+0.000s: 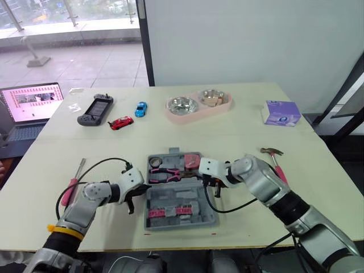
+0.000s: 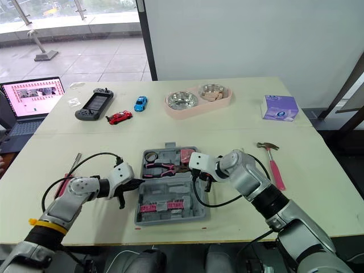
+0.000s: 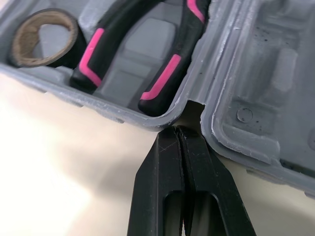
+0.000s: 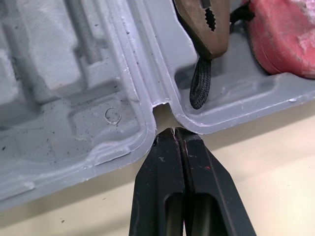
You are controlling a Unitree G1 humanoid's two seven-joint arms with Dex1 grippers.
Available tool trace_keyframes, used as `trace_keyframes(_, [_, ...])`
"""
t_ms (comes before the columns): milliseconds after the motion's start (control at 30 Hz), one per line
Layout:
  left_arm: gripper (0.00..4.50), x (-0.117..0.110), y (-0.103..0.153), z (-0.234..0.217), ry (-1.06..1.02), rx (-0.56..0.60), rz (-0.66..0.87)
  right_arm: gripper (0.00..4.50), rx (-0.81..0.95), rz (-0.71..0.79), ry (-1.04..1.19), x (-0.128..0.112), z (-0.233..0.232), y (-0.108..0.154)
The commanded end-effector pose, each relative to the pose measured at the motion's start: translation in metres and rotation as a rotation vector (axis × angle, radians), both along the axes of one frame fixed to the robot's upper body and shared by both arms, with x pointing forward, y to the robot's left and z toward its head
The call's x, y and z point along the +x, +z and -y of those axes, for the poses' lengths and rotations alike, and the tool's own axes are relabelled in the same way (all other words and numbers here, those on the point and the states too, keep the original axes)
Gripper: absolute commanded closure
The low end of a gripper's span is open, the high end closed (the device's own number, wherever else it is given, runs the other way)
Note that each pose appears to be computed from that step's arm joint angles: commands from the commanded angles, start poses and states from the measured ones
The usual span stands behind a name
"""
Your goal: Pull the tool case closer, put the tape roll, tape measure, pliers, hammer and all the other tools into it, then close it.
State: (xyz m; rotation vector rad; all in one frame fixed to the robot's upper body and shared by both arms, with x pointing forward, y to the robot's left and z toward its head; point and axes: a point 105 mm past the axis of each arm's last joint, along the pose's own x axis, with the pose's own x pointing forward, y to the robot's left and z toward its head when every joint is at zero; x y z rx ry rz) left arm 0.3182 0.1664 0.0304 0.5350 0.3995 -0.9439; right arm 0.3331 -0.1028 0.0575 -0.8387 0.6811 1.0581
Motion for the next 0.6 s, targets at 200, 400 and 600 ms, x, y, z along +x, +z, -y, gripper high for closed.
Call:
trace_keyframes(200, [4.44,-0.001,-0.01,0.003,-0.003,0.028,-0.006,4.5,0.039,0.024,0.061,-0.004,-0.01,0.012])
trace_keyframes(400, [4.44,-0.019,-0.012,0.014,-0.046,-0.006,-0.035,4.5,0.058,0.025,0.065,-0.007,-0.016,0.015])
trace_keyframes(600, [4.44,-0.025,-0.013,0.018,-0.039,-0.024,-0.046,4.5,0.06,0.007,0.068,-0.014,-0.017,0.012])
